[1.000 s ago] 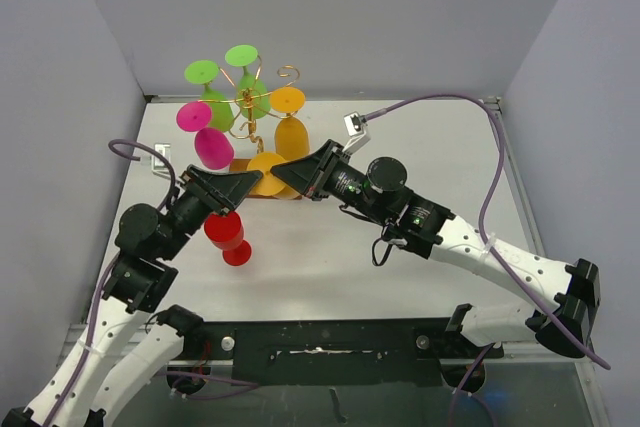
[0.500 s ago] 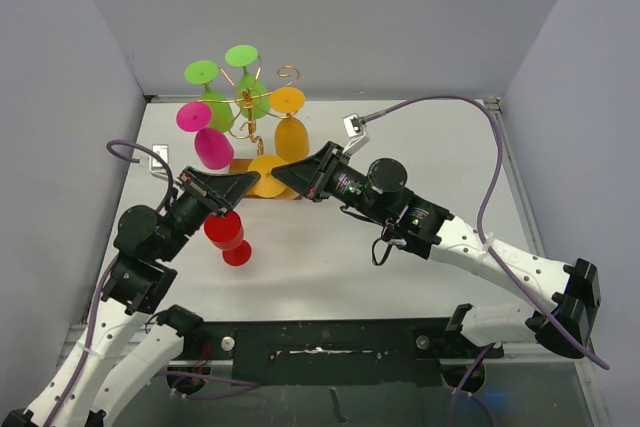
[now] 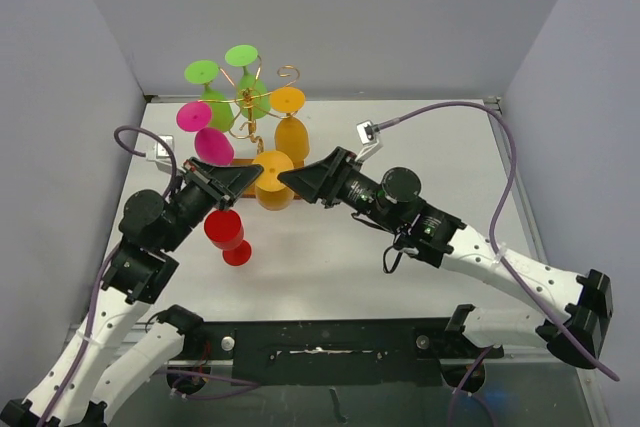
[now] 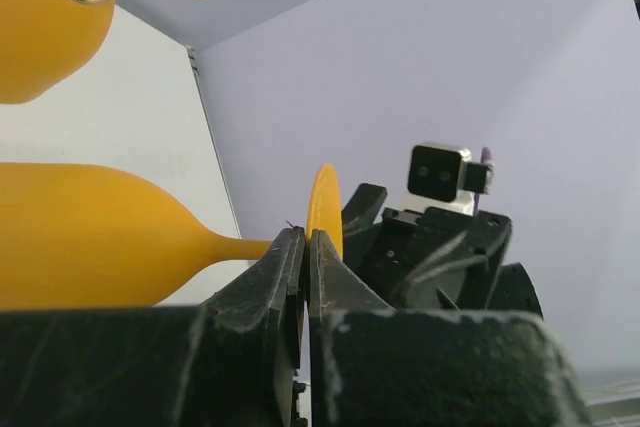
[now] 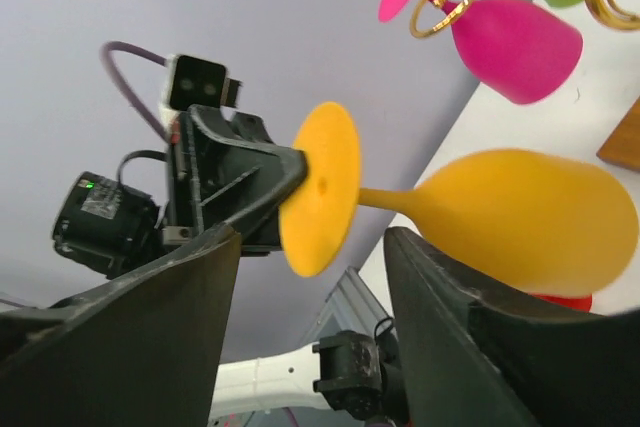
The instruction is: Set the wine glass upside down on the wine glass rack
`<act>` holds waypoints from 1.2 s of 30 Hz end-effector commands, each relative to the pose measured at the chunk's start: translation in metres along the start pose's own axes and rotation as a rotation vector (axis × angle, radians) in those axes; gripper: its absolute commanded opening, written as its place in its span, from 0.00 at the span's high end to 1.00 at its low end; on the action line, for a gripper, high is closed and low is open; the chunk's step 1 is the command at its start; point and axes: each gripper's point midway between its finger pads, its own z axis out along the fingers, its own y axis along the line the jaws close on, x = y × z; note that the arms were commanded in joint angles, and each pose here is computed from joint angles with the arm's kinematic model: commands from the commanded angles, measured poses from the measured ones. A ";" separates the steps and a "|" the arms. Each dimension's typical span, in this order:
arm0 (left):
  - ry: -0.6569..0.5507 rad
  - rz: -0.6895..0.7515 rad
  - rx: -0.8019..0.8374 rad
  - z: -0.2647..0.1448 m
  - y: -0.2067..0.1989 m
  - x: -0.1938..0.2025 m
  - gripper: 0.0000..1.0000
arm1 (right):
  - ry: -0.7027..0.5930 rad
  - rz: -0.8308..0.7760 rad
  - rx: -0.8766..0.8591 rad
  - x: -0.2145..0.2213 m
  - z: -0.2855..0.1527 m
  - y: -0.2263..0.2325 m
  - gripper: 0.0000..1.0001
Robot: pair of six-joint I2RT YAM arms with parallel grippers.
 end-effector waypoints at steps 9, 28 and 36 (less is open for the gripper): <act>-0.104 -0.202 -0.061 0.013 -0.015 -0.027 1.00 | -0.244 -0.120 -0.033 -0.062 -0.051 0.029 0.31; -0.277 -0.226 -0.084 0.044 -0.019 -0.077 1.00 | -0.293 -0.086 -0.007 -0.068 -0.065 0.021 0.31; -0.318 -0.210 -0.090 0.052 -0.008 -0.104 1.00 | -0.293 -0.083 -0.007 -0.068 -0.065 0.022 0.31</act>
